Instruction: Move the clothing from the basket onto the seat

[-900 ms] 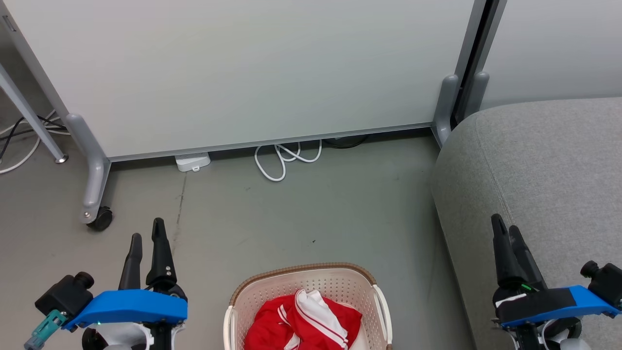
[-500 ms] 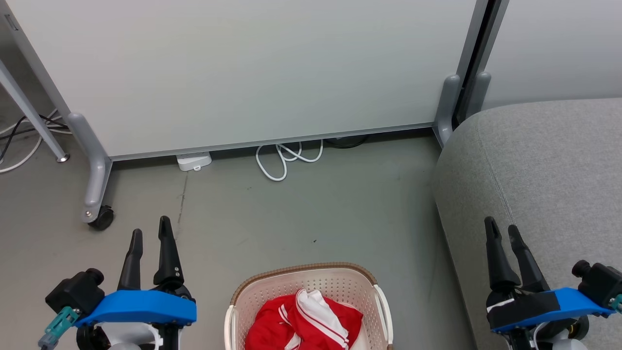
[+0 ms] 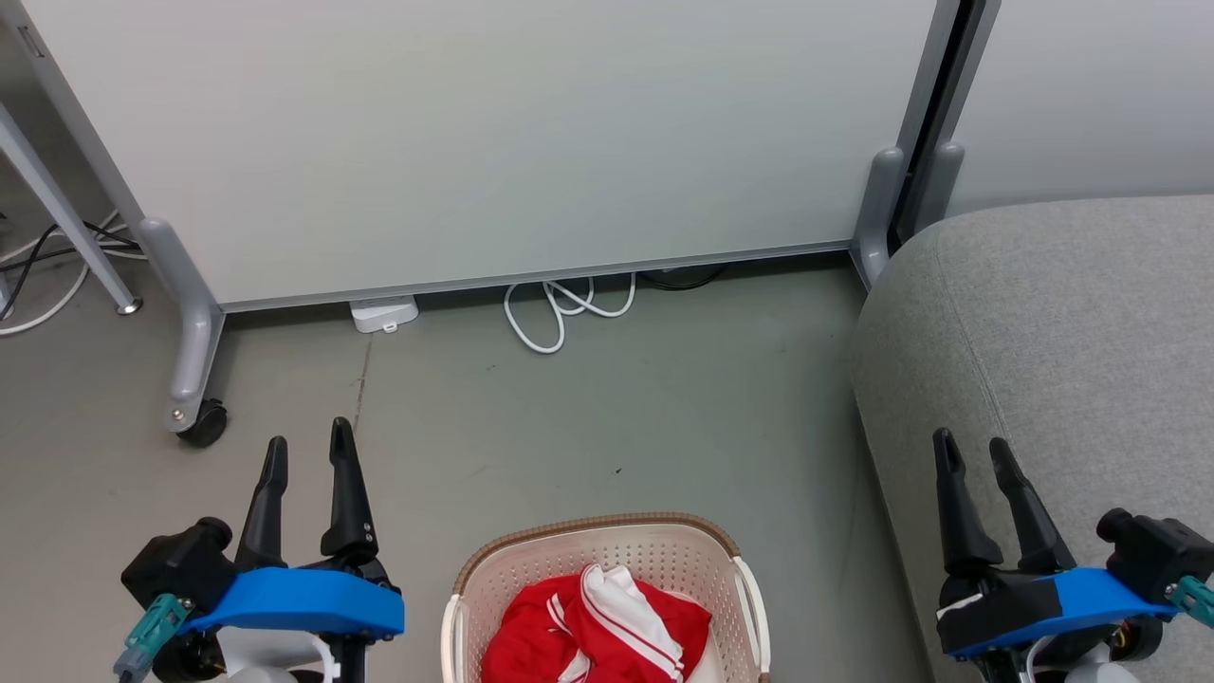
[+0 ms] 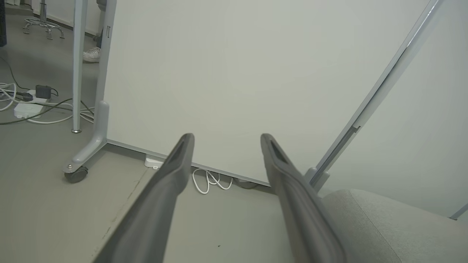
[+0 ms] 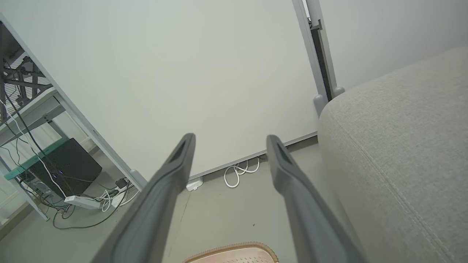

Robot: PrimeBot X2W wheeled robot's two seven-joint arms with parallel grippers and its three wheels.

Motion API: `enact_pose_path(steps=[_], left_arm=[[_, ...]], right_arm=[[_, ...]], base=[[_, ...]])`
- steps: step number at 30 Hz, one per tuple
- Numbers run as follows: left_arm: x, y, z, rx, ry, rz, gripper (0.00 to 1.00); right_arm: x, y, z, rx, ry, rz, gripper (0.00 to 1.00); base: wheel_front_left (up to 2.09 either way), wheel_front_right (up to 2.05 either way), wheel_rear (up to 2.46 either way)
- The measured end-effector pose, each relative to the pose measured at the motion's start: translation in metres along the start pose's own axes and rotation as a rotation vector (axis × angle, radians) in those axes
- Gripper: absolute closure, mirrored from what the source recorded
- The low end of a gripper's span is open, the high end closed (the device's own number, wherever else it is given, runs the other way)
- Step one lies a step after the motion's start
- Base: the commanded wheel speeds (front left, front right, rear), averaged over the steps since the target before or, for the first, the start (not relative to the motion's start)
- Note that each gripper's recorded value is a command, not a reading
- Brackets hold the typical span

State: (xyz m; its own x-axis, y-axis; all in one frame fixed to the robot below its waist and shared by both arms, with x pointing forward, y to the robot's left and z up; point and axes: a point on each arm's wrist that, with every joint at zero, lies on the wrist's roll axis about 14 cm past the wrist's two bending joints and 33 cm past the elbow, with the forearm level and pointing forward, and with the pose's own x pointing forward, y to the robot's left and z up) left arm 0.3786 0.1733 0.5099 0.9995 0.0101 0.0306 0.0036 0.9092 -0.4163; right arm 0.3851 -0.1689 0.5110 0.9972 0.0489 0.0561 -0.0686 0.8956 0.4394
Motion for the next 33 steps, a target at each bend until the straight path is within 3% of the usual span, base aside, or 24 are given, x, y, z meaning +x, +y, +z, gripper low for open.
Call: enact_pose_path(steps=[33], left_arm=[[-0.005,-0.014,0.007,0.269,-0.061,-0.065,0.0]], right_arm=[[-0.002,0.015,-0.001,-0.279,-0.023,0.077,0.0]], base=[[0.0,0.0,0.0]])
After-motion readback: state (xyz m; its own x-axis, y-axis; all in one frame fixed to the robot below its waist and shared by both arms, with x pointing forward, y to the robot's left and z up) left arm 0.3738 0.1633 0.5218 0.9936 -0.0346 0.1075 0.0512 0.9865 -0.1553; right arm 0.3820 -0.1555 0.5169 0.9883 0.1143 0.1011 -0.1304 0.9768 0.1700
